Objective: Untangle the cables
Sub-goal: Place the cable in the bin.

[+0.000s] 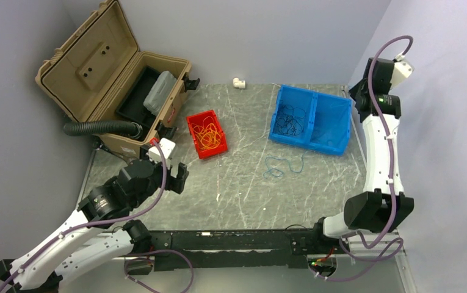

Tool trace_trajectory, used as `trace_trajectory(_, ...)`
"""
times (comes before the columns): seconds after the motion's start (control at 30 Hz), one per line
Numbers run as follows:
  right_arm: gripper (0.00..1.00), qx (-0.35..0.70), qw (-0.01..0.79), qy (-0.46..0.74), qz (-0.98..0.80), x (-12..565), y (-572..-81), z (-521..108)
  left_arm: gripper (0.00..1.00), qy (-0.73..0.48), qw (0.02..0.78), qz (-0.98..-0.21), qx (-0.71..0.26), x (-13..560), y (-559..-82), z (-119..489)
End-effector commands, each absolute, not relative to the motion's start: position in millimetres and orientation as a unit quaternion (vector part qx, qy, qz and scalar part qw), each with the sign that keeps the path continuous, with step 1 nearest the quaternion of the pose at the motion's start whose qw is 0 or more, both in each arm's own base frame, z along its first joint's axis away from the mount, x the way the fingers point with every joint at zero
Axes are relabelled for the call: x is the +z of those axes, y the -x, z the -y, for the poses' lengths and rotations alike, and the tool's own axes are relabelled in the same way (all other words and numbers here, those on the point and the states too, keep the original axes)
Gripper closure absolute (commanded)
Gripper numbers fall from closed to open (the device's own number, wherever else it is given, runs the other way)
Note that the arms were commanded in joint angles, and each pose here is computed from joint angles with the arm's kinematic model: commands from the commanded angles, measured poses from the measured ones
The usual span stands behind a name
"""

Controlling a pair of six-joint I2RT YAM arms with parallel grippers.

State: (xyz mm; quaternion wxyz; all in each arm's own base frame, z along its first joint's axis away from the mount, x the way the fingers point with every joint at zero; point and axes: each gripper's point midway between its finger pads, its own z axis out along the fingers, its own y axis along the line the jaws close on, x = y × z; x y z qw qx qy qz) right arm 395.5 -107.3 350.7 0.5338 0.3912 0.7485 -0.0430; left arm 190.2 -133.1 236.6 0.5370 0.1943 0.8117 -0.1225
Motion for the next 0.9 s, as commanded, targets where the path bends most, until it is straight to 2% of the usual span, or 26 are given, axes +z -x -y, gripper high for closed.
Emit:
trace_trajectory(0.0,1.0,-0.025,0.521,-0.406,-0.751,317,-415,108,0.01,-0.199,0.543,-0.806,-0.128,240,-193,139)
trace_trajectory(0.43,1.0,-0.061,0.429,-0.436,-0.789,201,-435,123,0.01,-0.202,0.539,-0.807,-0.132,238,-193,141)
trace_trajectory(0.5,0.89,-0.06,0.417,-0.435,-0.796,192,-438,124,0.01,-0.202,0.539,-0.807,-0.131,238,-192,141)
trace_trajectory(0.57,0.55,-0.055,0.414,-0.429,-0.801,193,-439,122,0.01,-0.201,0.54,-0.807,-0.131,238,-193,140)
trace_trajectory(0.6,0.42,-0.053,0.415,-0.427,-0.802,195,-439,121,0.01,-0.201,0.54,-0.807,-0.131,238,-193,140)
trace_trajectory(0.7,0.32,-0.048,0.436,-0.419,-0.795,210,-436,120,0.01,-0.201,0.54,-0.807,-0.13,238,-192,139)
trace_trajectory(0.87,0.28,-0.027,0.441,-0.403,-0.801,226,-421,108,0.01,-0.2,0.541,-0.806,-0.133,238,-192,139)
